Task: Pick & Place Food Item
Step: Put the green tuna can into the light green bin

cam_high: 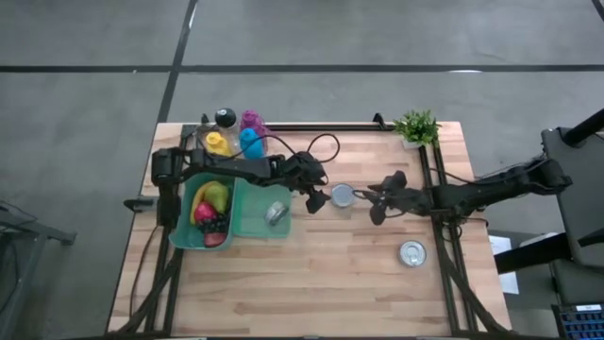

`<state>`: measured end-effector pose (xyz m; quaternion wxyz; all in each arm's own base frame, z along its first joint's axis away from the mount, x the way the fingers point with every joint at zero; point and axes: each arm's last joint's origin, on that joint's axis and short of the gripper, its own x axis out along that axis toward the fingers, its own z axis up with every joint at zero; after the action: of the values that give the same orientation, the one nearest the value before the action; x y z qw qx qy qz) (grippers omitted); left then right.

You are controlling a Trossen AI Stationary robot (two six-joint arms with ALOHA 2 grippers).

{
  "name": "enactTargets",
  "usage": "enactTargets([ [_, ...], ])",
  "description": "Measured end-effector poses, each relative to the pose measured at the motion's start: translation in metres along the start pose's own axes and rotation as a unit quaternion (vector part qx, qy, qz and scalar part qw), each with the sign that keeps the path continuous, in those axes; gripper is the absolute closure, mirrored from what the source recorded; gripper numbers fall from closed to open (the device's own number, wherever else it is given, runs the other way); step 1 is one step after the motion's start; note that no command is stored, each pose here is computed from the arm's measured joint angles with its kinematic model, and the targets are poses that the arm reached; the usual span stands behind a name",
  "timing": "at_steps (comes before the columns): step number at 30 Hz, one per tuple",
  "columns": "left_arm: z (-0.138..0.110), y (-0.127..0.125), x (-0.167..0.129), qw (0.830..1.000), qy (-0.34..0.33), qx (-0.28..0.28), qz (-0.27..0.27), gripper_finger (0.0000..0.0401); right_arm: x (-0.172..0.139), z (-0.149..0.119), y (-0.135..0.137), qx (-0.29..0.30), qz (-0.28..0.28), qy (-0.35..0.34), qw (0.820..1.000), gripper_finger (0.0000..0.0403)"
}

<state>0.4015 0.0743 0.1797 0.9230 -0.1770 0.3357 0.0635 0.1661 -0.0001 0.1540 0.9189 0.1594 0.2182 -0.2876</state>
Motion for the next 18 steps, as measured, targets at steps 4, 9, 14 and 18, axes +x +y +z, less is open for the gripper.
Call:
enactTargets([
  [4, 0.000, 0.001, 0.000, 1.000, -0.001, 0.001, 0.002, 0.0105, 0.002, -0.007, -0.004, 0.023, 0.018, -0.030, 0.999, 0.0256],
  [9, 0.003, 0.000, 0.000, 1.000, -0.017, 0.011, -0.002, 0.0105, 0.006, -0.013, -0.005, 0.015, 0.007, -0.021, 1.000, 0.0256],
  [14, 0.004, 0.001, 0.000, 1.000, -0.021, 0.013, -0.002, 0.0105, 0.011, -0.020, -0.006, -0.002, -0.022, -0.005, 1.000, 0.0256],
  [18, 0.003, 0.002, 0.002, 1.000, -0.021, 0.021, -0.001, 0.0105, 0.016, -0.026, -0.007, -0.004, -0.037, 0.010, 0.999, 0.0256],
])
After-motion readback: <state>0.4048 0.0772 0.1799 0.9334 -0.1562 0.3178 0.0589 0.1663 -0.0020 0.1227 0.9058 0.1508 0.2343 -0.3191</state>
